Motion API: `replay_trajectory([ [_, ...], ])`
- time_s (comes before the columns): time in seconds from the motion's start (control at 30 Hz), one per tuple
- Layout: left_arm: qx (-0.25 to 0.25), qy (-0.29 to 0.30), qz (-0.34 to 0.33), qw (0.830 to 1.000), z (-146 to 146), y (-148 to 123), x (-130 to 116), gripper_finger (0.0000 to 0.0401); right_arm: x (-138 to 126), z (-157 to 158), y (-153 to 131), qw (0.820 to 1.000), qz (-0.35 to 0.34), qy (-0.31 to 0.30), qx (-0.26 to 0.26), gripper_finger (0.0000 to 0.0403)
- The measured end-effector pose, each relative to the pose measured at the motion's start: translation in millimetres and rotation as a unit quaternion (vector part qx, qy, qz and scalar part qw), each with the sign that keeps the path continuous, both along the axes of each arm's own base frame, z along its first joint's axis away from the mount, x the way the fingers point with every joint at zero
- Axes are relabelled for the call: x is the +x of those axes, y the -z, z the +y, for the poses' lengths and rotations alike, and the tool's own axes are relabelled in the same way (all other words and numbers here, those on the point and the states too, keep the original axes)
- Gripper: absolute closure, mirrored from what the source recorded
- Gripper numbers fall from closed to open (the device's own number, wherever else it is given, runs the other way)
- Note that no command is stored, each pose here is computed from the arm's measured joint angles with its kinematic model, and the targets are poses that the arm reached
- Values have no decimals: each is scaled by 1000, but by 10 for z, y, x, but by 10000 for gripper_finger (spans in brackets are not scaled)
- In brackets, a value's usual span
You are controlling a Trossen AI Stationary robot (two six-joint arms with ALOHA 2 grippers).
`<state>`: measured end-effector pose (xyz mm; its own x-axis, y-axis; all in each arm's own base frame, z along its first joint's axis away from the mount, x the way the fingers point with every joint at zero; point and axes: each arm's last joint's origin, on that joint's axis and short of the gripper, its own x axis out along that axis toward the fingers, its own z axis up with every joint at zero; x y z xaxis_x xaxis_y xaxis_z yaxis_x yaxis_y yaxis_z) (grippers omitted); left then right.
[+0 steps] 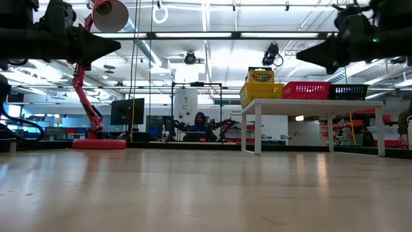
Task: Pick & Place Office Desk Supplies
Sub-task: Return to Home Position
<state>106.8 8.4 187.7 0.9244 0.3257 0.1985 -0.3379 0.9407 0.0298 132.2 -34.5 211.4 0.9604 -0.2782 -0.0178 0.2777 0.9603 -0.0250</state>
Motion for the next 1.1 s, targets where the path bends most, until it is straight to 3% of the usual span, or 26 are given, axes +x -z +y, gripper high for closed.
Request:
replay_trajectory([
  [0.37, -3, 4, -9, 1000, -1, 12, -135, 393, -300, 82, 357, 999, -47, -10, -21, 399],
  [0.63, -18, 66, 22, 997, -22, 84, -112, 395, -379, 115, 414, 999, -29, -32, -11, 399],
  [1.1, -28, 49, 29, 998, 179, 104, -139, 395, -378, 117, 438, 999, -20, -36, 1, 401],
])
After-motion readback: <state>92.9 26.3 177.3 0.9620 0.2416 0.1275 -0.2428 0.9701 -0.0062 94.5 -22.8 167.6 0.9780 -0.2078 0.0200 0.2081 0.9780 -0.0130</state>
